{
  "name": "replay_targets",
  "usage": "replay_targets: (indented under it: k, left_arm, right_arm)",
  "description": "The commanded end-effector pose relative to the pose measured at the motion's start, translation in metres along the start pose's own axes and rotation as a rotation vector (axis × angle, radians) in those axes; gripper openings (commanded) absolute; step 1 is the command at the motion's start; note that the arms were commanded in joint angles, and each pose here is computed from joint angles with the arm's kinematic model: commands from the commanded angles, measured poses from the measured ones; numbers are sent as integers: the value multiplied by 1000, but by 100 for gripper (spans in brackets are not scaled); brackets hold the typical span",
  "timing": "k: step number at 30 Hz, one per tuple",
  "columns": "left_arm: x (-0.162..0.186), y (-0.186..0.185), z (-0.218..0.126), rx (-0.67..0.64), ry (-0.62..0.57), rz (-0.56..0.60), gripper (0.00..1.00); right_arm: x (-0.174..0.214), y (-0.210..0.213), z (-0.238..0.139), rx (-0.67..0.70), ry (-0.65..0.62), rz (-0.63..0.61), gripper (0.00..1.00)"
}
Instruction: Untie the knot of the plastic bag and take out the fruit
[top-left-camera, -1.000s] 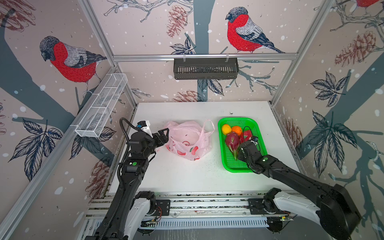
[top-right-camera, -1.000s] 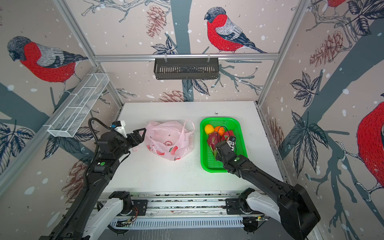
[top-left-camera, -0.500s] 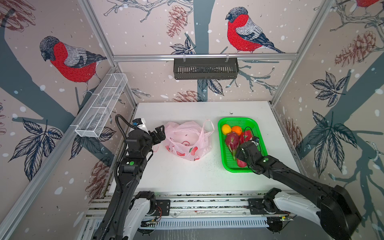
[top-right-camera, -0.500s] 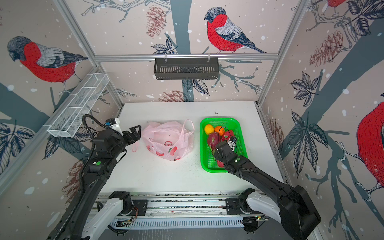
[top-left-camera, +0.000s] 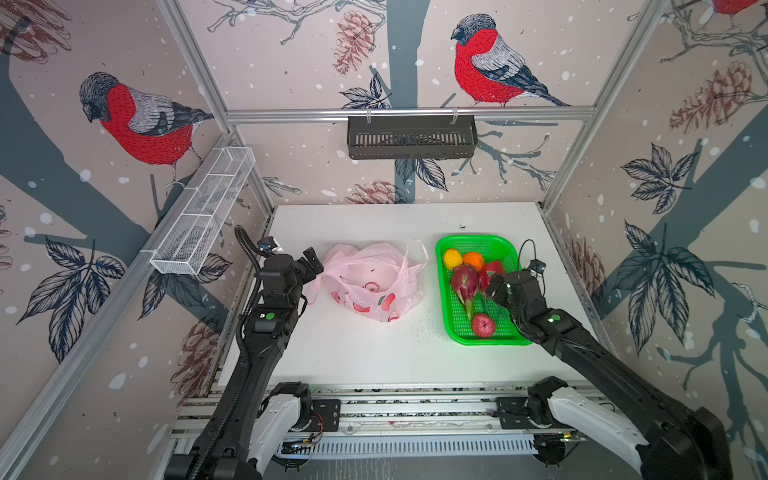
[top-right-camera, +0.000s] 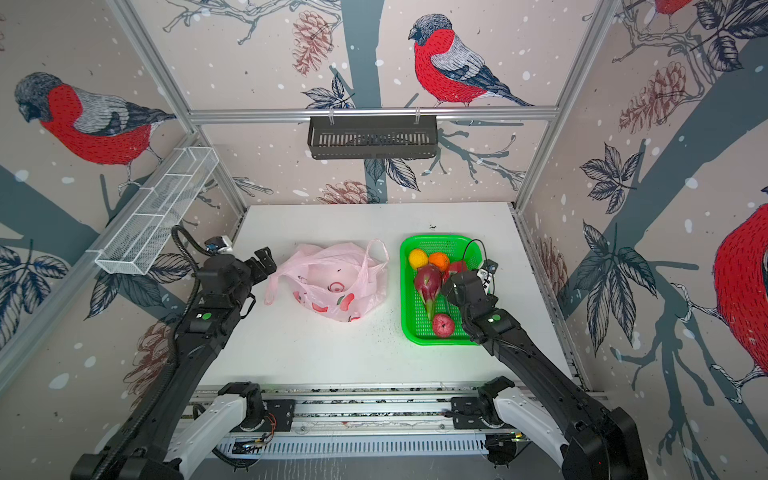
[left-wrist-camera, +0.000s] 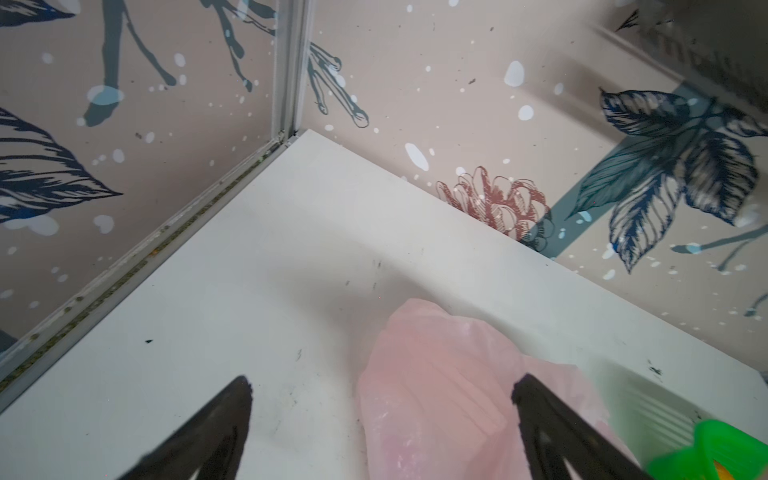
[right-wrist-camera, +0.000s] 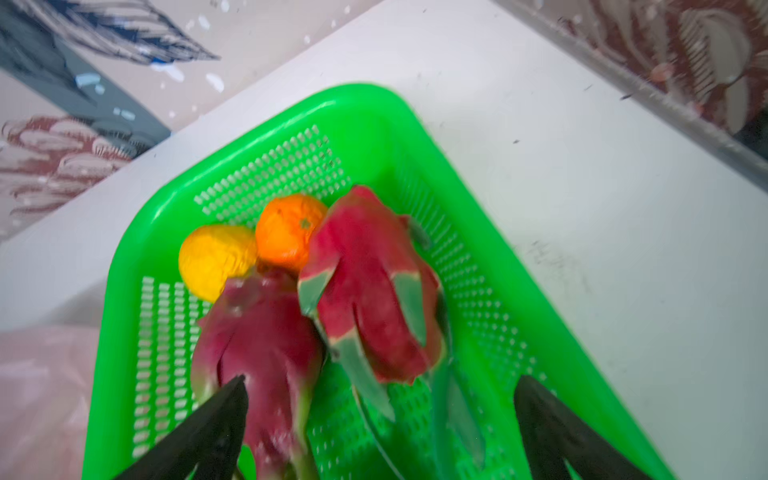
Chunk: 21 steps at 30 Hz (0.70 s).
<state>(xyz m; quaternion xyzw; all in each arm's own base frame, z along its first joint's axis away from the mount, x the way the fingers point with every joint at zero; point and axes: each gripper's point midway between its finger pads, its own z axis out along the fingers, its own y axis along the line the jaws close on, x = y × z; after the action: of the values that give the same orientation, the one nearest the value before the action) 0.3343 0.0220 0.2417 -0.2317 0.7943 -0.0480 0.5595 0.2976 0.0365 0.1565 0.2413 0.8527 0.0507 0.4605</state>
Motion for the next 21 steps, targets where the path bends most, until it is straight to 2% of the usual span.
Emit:
replay_targets:
  k: [1,7,15,21]
  left_arm:
    - [-17,19,10,-123,-100,9,98]
    - [-7,35,31,-203,-114,46,98]
    - [12,47,48,-201,-249,129,98]
    - [34,52,66,-191,-274,213,98]
  right_arm:
    - [-39,-10,2,2,-97,-8,99]
    - [-86,-56,18,60,-207,41,100]
    - [-83,-100,59,170,-180,-15,100]
    - [-83,-106,68,171,-288,-83,100]
